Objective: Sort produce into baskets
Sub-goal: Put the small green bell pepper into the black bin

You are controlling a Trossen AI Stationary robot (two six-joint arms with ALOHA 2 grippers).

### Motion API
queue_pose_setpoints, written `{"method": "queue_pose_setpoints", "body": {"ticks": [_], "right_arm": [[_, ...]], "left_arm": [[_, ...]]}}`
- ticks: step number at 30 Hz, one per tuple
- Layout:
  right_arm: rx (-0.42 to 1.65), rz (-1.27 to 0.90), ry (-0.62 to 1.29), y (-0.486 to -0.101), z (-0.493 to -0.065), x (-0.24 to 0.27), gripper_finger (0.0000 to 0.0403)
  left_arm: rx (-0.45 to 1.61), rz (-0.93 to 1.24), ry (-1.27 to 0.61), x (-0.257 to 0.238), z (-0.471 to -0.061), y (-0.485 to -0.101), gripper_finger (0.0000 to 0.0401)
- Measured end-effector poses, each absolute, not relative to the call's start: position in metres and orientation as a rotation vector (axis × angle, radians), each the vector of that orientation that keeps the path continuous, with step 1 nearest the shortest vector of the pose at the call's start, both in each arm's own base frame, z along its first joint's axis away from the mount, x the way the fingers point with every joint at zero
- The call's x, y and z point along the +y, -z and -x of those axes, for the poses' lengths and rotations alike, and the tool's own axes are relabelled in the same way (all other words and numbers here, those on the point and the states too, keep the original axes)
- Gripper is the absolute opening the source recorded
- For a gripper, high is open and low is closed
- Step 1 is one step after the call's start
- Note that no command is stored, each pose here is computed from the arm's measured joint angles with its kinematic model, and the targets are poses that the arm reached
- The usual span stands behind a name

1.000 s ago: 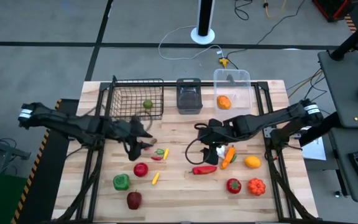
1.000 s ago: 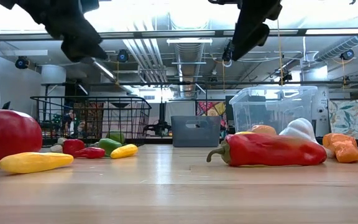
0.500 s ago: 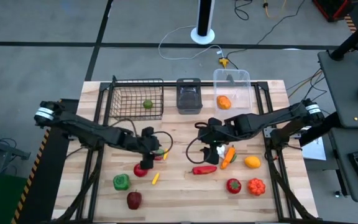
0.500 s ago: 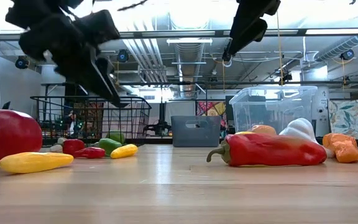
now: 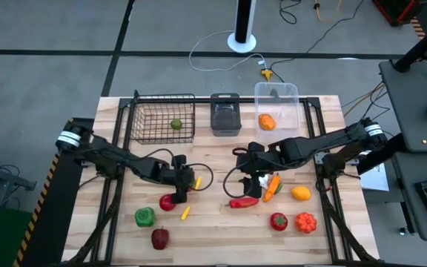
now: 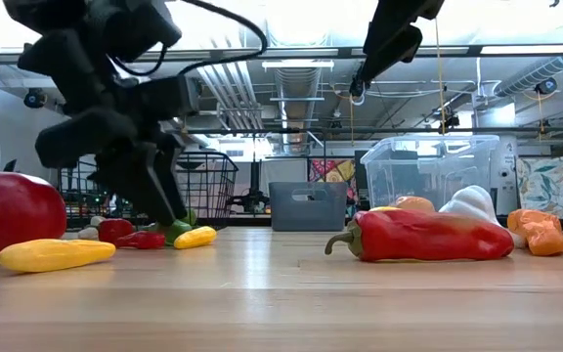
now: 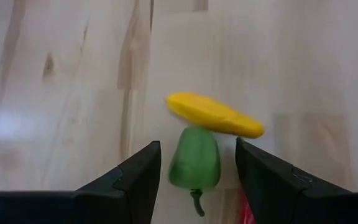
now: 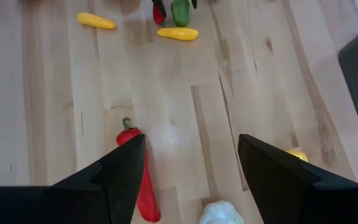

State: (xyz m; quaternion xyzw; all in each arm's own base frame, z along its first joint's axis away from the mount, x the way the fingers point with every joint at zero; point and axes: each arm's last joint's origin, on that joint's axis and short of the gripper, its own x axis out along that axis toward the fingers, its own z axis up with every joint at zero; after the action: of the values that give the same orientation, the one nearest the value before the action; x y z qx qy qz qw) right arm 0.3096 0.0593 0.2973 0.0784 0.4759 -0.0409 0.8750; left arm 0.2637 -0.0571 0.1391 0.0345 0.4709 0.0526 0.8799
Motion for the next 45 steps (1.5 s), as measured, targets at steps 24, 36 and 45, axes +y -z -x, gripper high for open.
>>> {"method": "queue_pose_setpoints", "body": {"ticks": [24,36,45], "right_arm": [[0.99,-0.162,0.085,-0.297,-0.31,0.059,0.0248],[0.979,-0.134,0.089,-0.304,-0.301,0.064,0.0245],[0.86,-0.067,0.158,-0.33,-0.278,0.062,0.0241]], "left_arm": [[0.976,-0.046,-0.119,-0.058,-0.265,-0.14,0.0098],[0.695,-0.201,-0.105,-0.052,-0.283,-0.222,0.0098],[0.56,-0.27,-0.336,-0.005,-0.309,-0.276,0.0098]]}}
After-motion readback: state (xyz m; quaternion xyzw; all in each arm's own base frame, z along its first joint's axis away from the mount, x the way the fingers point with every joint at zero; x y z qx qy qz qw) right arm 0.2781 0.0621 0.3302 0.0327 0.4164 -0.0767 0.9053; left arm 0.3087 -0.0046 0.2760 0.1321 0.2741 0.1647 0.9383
